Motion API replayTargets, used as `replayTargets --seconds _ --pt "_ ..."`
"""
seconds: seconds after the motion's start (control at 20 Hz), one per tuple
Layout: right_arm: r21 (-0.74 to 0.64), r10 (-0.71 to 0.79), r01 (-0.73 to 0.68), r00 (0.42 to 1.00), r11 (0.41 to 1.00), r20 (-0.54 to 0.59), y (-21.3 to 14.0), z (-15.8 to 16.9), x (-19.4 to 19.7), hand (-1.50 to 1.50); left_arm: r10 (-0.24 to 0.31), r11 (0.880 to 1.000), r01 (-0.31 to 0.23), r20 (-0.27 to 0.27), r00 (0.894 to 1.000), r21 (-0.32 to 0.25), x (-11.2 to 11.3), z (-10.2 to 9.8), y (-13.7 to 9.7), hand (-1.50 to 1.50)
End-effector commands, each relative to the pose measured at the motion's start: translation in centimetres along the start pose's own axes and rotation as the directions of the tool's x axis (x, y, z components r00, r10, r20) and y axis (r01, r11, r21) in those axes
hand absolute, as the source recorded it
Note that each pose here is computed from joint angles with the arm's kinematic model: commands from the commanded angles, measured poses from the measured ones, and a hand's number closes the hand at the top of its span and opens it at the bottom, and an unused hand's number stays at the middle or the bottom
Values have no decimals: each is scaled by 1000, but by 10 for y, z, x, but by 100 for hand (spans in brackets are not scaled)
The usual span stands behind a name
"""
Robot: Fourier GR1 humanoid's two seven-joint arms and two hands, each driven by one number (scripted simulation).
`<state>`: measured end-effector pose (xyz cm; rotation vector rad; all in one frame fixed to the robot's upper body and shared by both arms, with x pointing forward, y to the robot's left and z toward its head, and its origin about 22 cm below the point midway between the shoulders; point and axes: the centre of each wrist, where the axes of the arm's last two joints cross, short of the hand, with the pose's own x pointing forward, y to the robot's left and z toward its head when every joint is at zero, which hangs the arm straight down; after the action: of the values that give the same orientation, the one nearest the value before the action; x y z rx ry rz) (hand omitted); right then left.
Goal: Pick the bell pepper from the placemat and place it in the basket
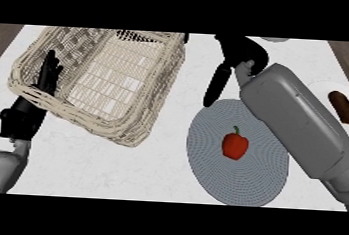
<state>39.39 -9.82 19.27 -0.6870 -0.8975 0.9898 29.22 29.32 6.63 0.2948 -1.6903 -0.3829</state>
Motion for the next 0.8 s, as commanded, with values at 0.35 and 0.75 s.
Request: replayTargets --seconds 0.35,0.75 --pt "192 155 -125 977 973 -149 -20 13 -20 -150 1 1000 -2 5 1000 25 4 3 -8 0" --pt "276 218 -162 958 947 -187 22 -7 -34 -150 7 1000 -7 4 1000 -5 7 7 2 0"
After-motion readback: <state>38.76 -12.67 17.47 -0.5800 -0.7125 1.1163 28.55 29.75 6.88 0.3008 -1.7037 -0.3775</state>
